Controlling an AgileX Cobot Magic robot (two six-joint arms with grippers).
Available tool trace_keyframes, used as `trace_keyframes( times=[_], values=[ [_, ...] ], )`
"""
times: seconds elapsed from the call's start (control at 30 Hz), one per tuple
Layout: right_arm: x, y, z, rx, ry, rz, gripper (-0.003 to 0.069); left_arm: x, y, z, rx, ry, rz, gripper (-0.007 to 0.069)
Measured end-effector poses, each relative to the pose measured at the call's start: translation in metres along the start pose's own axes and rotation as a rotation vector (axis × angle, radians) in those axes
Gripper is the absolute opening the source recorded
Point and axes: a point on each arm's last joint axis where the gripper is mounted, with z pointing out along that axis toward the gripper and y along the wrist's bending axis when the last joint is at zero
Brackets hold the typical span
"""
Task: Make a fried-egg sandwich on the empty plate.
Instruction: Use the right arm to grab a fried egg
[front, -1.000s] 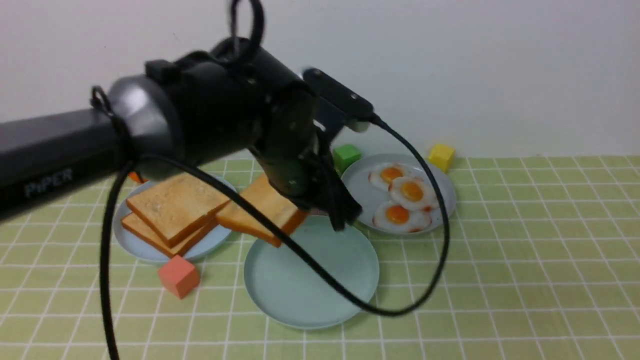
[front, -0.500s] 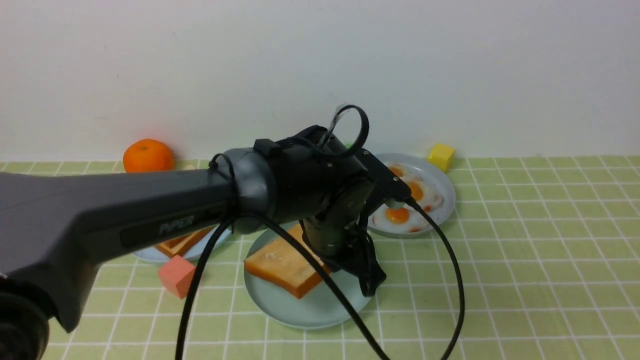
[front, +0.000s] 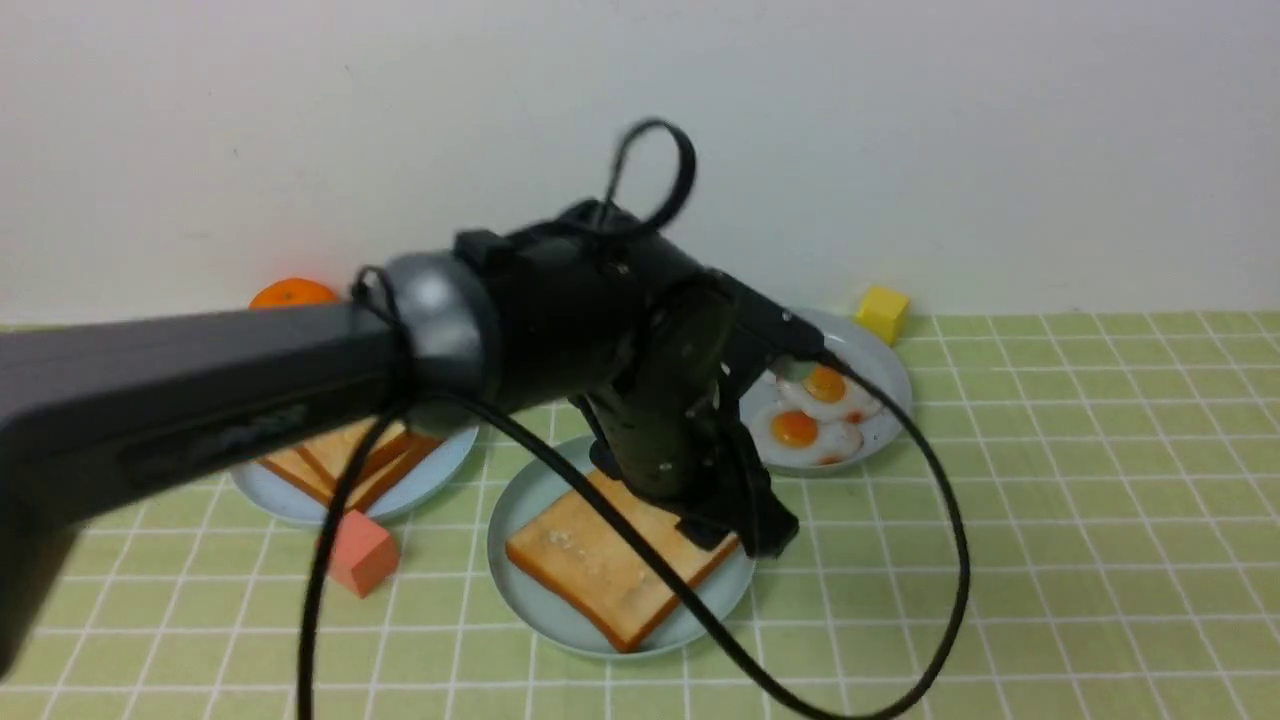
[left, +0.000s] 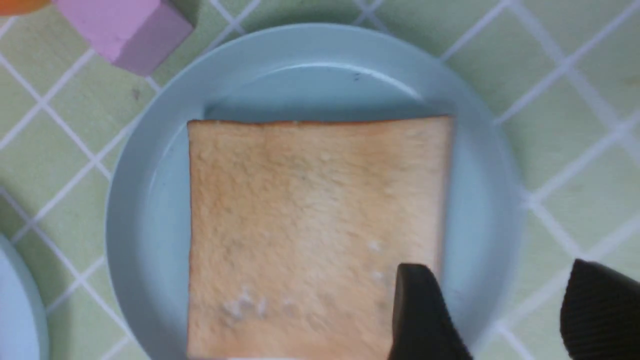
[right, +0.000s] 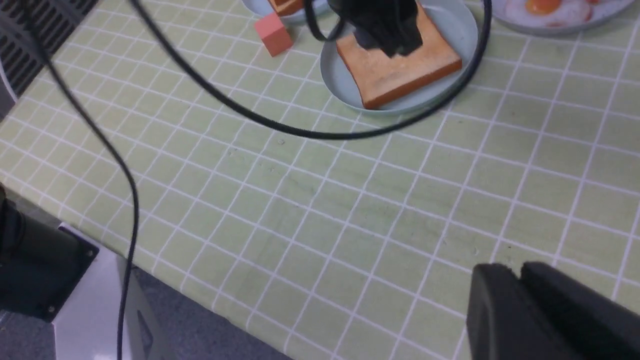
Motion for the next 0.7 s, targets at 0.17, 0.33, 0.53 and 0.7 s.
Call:
trace_keyframes(
  times=[0.17, 0.33, 0.53, 0.7],
  values=[
    [-0.024, -0.023, 0.054, 0.040, 0.055, 0.115, 0.0173, 0.001, -0.003, -0.125, 0.150, -0.192, -0.100, 0.0212],
    [-0.052, -0.044, 0.109, 0.060, 0.134, 0.233, 0.0256, 0.049, 0.000, -0.222, 0.218, -0.376, -0.083, 0.0044],
    [-0.083, -0.076, 0.184, 0.115, 0.214, 0.306, 0.0291, 0.149, 0.004, -0.261, 0.229, -0.562, -0.093, -0.0013],
    [-0.107, -0.096, 0.234, 0.128, 0.252, 0.263, 0.0292, 0.212, 0.007, -0.259, 0.225, -0.741, -0.109, -0.0013]
  ],
)
